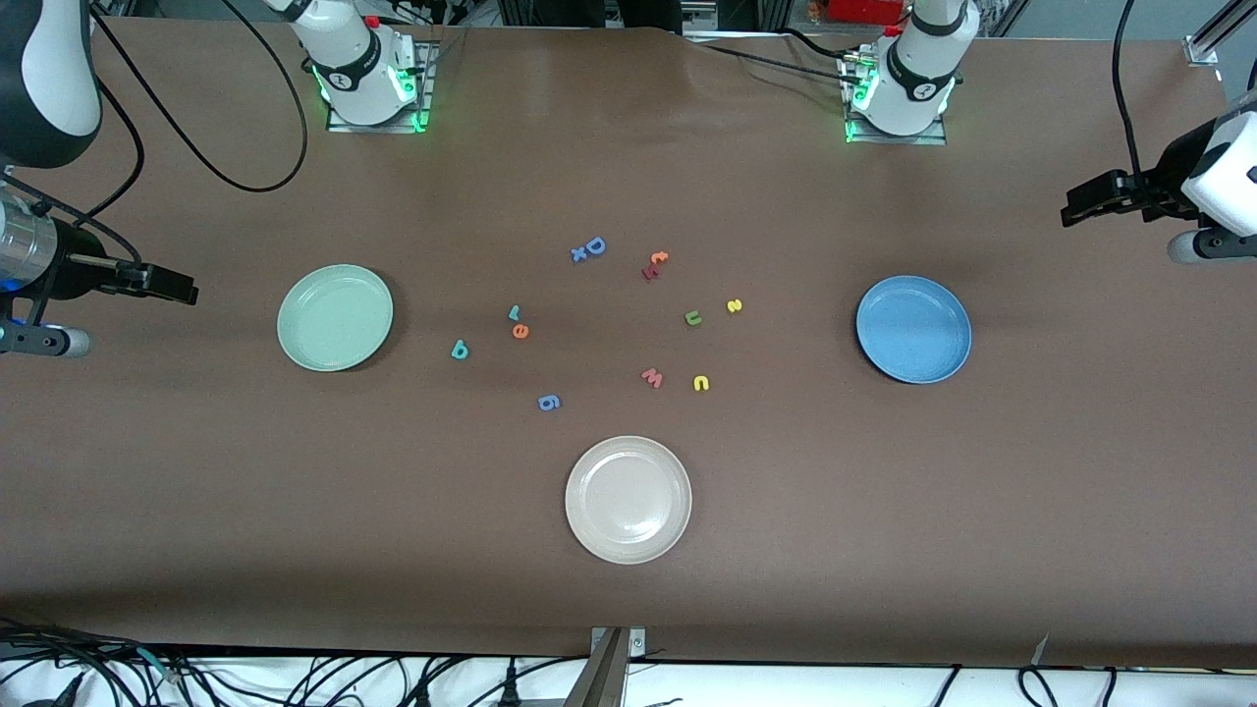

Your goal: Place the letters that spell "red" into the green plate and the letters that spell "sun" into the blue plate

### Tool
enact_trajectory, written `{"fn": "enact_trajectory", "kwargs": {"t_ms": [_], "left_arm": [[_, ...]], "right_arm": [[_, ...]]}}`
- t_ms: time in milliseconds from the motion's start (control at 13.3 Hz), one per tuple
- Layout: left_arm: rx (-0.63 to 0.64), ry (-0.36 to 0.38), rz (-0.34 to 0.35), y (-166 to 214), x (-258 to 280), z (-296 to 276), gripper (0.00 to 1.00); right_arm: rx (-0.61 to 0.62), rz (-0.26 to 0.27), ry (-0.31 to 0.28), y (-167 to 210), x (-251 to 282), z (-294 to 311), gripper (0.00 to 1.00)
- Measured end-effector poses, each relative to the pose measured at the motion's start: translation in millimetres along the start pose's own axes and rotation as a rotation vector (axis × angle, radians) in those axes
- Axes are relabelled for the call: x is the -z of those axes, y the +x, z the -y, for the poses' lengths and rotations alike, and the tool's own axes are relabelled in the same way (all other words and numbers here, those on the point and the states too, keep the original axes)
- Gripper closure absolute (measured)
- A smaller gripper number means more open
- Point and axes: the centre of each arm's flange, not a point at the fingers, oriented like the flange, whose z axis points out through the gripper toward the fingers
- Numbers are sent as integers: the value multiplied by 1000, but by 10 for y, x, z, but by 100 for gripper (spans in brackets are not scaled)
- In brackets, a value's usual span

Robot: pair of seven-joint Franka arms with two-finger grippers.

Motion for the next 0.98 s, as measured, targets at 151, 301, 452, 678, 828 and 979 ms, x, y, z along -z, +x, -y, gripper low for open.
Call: {"fn": "enact_trajectory", "kwargs": {"t_ms": [151, 301, 452, 678, 828, 979], "left_arm": [[-6, 1, -4, 1, 9, -32, 0], [-10, 1, -12, 8, 14, -54, 0], [-11, 1, -13, 12, 13, -59, 0], [-11, 1, -21, 22, 20, -59, 0], [-10, 0, -29, 30, 27, -56, 0], [-8, 0, -32, 34, 29, -45, 0]], "right_arm": [[0, 0, 0, 0, 0, 0, 0], [0, 0, 0, 0, 0, 0, 0], [0, 0, 0, 0, 0, 0, 0], [0, 0, 0, 0, 0, 0, 0], [-2, 1, 0, -1, -1, 0, 0], [-4, 3, 0, -4, -3, 0, 0]]}}
